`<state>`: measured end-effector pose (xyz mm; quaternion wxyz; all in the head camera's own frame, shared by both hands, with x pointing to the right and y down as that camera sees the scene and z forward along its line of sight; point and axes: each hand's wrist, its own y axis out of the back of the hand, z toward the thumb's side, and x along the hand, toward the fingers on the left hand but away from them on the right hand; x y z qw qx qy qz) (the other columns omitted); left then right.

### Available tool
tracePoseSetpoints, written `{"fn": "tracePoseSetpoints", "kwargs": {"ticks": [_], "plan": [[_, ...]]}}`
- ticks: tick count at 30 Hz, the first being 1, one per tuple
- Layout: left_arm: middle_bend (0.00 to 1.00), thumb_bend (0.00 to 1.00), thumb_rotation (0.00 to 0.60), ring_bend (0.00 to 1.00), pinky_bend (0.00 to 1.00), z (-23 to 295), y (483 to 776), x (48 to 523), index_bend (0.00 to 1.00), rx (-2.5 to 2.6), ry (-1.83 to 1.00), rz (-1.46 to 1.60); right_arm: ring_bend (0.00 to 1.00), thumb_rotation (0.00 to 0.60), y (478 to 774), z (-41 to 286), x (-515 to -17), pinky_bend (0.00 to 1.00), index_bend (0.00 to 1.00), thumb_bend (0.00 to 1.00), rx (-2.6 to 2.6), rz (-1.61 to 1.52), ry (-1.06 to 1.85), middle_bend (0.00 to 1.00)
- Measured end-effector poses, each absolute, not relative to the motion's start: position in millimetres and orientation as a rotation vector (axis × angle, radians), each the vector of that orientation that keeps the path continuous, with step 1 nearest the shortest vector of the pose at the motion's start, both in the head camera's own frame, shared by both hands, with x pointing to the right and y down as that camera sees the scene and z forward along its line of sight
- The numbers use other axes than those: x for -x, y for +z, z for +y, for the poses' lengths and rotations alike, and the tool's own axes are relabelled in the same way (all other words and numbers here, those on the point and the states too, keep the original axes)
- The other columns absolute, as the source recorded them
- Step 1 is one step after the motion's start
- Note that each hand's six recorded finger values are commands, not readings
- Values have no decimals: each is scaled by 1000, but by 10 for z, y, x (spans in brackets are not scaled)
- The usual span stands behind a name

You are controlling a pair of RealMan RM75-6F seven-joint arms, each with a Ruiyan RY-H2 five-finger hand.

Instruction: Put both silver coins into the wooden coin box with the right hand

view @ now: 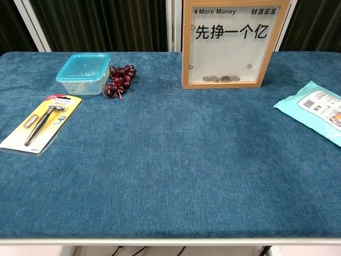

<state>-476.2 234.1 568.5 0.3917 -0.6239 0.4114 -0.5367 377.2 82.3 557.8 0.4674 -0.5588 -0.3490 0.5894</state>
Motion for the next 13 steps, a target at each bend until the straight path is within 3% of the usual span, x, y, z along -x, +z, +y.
{"fn": "tracePoseSetpoints", "kwargs": {"ticks": [6,9,13], "plan": [[0,35,600,0,0,2270,5742,4612,0,1542,-1386,955,0,600,5636,1870,-4448,0,0,301,1381,-911,1501,0],[0,34,600,0,0,2227,5760,4573,0,1528,-1386,931,0,600,5704,2193,-4580,0,0,303,1405,-949,1508,0],[0,34,600,0,0,2154,5774,4544,0,1500,-1387,917,0,600,5759,2393,-4638,0,0,304,1435,-992,1508,0]]}}
